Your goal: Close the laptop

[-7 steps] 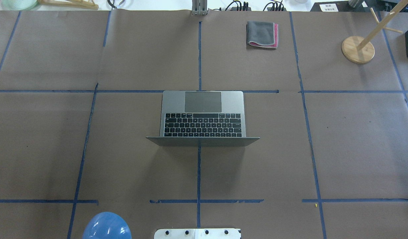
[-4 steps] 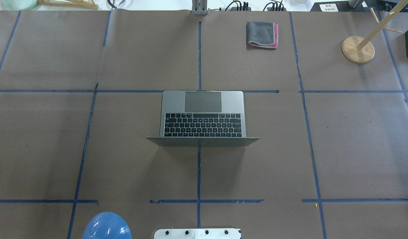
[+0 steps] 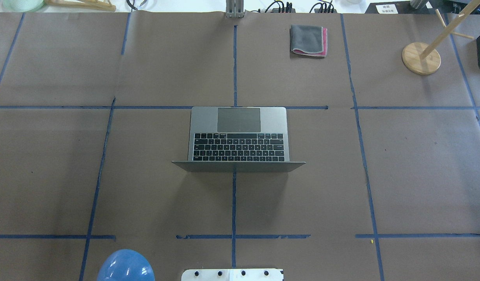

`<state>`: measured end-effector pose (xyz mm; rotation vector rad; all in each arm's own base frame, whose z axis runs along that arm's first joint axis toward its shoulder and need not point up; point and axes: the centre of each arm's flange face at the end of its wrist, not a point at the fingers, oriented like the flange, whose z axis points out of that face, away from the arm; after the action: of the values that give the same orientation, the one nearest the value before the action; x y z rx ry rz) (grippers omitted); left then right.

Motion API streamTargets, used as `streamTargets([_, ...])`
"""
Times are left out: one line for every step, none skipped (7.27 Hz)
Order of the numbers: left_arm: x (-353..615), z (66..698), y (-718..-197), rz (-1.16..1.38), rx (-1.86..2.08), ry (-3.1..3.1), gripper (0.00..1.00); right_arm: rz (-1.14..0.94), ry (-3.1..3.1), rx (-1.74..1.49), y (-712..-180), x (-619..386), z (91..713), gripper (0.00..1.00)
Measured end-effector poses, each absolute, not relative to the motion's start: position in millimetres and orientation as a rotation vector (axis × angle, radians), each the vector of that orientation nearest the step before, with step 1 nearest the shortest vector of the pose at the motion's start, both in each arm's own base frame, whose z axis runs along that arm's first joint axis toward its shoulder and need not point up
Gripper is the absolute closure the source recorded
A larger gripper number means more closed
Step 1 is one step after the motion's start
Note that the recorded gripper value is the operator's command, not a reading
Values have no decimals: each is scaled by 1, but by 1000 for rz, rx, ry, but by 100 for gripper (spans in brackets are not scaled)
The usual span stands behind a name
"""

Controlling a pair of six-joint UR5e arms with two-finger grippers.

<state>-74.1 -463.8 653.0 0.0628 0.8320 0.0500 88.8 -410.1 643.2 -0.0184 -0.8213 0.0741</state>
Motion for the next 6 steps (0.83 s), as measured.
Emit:
streamTargets([-75, 653, -464, 51, 64, 824, 0, 73, -821, -15, -410, 89, 642, 0])
streamTargets([-75, 653, -464, 53, 66, 814, 0, 72, -822, -11, -411, 89, 640, 0])
streamTargets([-76, 647, -467, 58, 77, 809, 0, 69, -822, -4, -412, 89, 635, 0])
streamTargets([-76, 628, -471, 63, 103, 805, 0, 57, -824, 16, -413, 87, 624, 0])
streamTargets([-74, 594, -475, 59, 127, 804, 0, 32, -819, 58, -417, 85, 600, 0])
streamTargets([-68, 547, -478, 53, 133, 806, 0, 4, -819, 107, -422, 84, 573, 0])
